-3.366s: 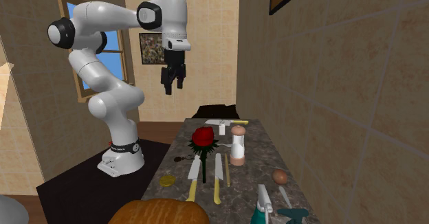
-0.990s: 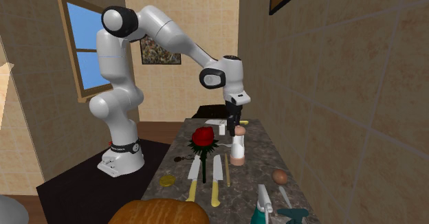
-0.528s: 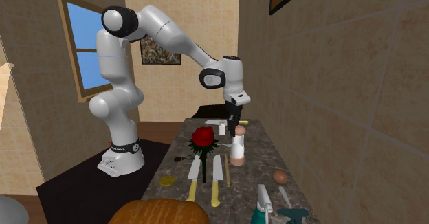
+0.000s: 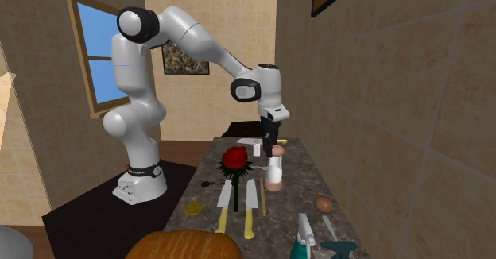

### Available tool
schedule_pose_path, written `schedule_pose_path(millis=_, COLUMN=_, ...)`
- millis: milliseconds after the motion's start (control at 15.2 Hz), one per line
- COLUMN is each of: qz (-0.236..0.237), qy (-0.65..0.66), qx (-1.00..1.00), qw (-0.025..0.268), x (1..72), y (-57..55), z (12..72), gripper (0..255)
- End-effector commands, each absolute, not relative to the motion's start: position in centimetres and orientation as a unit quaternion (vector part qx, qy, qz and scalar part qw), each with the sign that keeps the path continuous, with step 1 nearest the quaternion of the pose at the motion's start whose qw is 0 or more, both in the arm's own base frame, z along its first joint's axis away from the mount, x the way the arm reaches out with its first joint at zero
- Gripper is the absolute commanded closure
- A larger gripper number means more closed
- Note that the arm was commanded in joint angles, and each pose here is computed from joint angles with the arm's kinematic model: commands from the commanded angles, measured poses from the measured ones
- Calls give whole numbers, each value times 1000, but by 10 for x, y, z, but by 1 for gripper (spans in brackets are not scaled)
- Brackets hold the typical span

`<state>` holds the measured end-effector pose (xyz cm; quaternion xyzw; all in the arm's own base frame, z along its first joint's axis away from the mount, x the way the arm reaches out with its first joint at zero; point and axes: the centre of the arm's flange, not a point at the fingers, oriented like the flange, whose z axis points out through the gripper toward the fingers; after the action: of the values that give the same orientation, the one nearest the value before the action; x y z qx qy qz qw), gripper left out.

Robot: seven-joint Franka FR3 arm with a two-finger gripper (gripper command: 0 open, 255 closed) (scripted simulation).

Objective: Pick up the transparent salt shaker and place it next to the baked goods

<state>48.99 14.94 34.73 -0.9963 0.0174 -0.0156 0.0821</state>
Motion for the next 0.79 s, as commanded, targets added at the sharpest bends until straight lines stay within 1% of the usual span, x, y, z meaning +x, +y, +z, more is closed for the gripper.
schedule_pose_path(millis=0, qz=-16, qy=18, qx=-996, qw=82, x=490, y=150, z=356, gripper=255)
schedule_pose_path(millis=726, qz=-16, qy=18, qx=-996, qw=82, x=490, y=150, z=414, gripper=255)
